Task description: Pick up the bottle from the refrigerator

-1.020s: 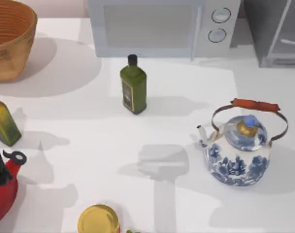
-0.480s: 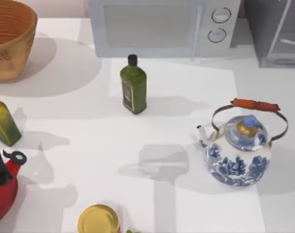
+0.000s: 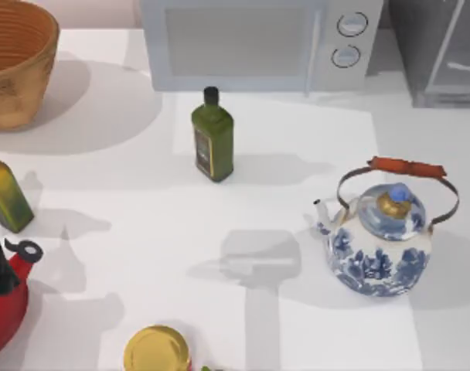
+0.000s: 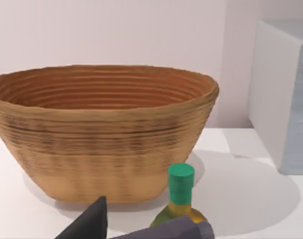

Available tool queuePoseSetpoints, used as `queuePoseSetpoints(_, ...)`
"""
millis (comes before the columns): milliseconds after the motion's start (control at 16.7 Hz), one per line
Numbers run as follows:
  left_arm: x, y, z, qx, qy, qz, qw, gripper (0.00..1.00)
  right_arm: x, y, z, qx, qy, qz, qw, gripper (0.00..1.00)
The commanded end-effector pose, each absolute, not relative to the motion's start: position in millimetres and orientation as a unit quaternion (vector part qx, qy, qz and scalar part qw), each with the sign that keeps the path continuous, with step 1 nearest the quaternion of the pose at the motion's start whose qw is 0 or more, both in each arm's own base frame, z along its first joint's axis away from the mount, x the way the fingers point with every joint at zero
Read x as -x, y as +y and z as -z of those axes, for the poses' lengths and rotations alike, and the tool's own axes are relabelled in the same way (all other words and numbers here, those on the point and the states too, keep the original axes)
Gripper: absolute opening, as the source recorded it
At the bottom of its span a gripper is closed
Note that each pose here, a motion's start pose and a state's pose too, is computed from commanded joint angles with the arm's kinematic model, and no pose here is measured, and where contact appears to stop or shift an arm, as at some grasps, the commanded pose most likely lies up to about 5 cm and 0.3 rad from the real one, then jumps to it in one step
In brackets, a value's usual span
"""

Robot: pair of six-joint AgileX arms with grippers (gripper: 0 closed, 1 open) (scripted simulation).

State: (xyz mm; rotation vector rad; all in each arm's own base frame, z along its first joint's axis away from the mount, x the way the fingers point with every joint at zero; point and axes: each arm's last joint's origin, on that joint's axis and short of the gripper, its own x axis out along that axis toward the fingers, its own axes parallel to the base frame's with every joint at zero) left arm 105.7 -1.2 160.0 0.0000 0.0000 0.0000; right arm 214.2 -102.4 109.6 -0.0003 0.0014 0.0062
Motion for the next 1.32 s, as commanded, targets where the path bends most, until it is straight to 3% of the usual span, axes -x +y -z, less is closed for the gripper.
queuePoseSetpoints(720,-105.7,-1.2,-160.0,0.0,0.0,0.0,1.0,1.0,-393.8,-94.3,-111.3,0.007,-0.005,0.005,1.0,1.0)
queuePoseSetpoints(1320,-105.7,-1.2,-160.0,0.0,0.0,0.0,1.0,1.0,-416.4,-87.6,-107.0,0.006,0.005,0.005,1.0,1.0)
